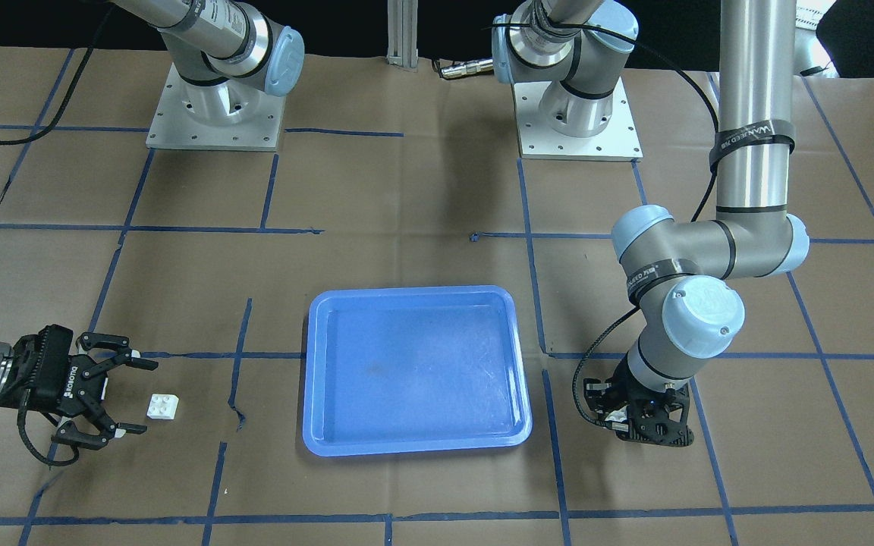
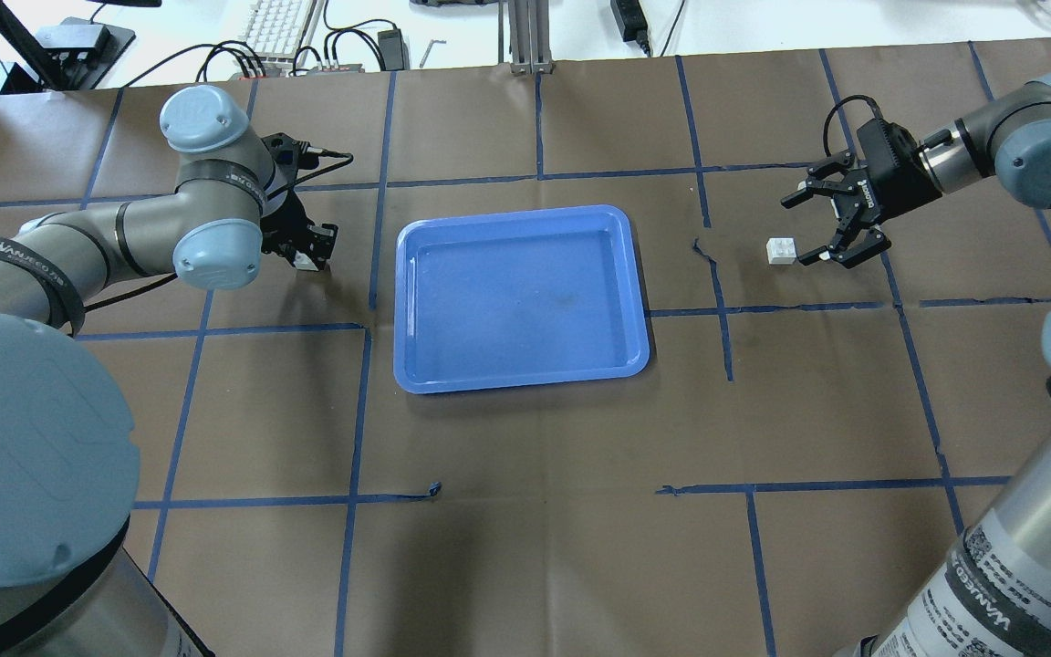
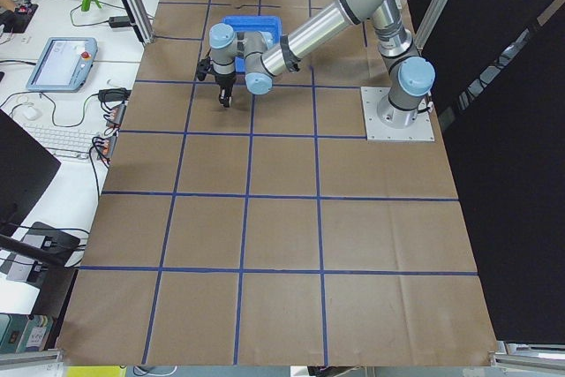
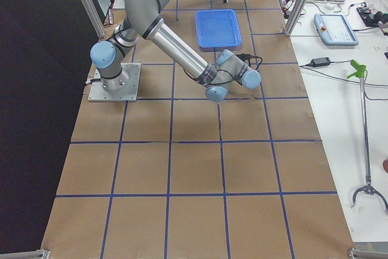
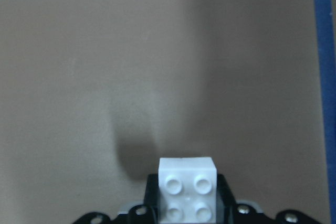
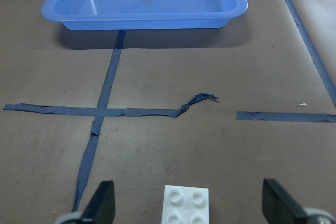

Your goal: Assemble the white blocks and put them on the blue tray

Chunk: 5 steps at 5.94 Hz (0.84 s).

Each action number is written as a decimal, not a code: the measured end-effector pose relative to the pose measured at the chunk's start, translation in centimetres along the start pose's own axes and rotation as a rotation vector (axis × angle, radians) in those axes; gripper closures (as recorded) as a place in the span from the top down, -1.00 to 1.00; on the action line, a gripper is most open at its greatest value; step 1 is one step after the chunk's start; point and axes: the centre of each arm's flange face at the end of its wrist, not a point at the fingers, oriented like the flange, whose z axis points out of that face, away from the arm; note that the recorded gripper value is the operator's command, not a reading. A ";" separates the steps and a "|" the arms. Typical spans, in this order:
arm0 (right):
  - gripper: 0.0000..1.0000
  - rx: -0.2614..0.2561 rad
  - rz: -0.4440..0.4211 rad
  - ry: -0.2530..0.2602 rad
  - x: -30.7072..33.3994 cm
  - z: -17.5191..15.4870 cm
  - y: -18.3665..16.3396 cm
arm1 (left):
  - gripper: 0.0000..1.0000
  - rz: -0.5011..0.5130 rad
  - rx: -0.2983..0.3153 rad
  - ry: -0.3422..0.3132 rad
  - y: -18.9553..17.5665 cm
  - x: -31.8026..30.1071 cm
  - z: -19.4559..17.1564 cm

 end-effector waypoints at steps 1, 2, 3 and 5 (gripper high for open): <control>0.99 0.008 0.005 -0.002 -0.6 0.4 0.9 | -0.93 0.096 0.022 -0.002 -0.2 2.4 -1.7; 0.99 0.016 0.014 -0.006 -1.0 0.9 1.7 | -0.93 0.258 0.047 -0.001 -0.1 8.1 -3.9; 0.86 0.021 0.020 -0.011 -1.2 1.3 2.2 | -0.93 0.420 0.065 0.004 0.8 15.1 -5.5; -0.02 0.026 0.026 -0.016 -1.2 1.6 2.6 | -0.93 0.805 0.068 0.013 3.5 24.5 -6.1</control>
